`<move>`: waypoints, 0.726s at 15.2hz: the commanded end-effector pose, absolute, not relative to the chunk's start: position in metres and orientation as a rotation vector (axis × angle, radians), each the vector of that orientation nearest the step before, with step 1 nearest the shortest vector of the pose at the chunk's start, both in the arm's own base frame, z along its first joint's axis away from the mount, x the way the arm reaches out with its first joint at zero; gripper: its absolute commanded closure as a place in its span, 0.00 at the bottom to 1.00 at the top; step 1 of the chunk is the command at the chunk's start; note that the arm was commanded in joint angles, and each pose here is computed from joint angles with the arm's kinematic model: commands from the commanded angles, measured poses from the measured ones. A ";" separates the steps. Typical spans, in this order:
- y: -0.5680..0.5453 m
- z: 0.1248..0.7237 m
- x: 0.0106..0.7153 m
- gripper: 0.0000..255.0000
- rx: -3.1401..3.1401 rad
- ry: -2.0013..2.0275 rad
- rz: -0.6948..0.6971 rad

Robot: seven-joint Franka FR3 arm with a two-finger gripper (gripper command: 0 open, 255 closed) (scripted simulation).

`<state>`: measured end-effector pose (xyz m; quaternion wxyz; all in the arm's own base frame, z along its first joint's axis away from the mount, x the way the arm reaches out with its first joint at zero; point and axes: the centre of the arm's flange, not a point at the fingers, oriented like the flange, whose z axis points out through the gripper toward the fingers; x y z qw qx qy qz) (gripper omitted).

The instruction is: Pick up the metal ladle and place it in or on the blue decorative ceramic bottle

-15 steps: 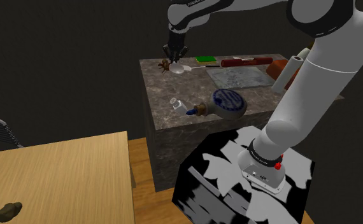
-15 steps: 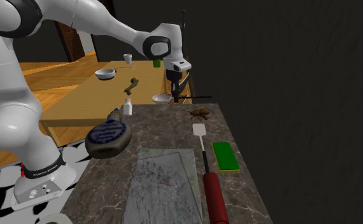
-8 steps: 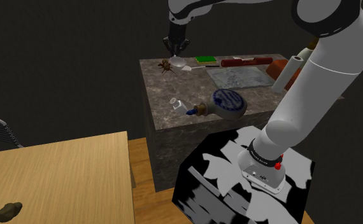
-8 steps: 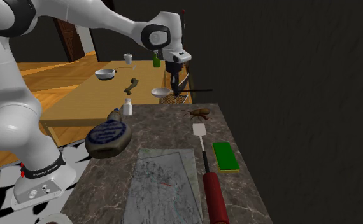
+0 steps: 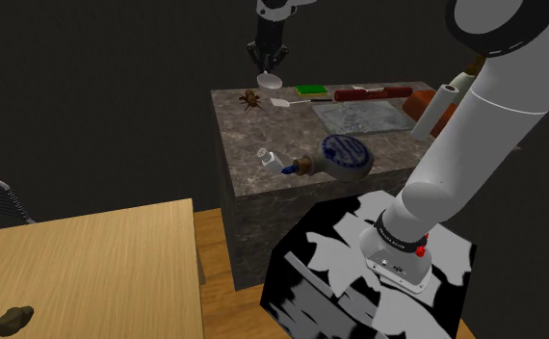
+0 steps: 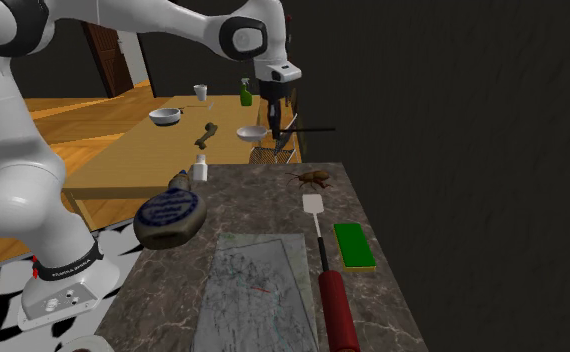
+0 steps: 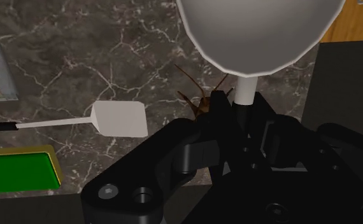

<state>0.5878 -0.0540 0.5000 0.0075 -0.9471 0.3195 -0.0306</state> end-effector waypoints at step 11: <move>-0.053 0.554 0.561 1.00 -2.961 0.999 -0.095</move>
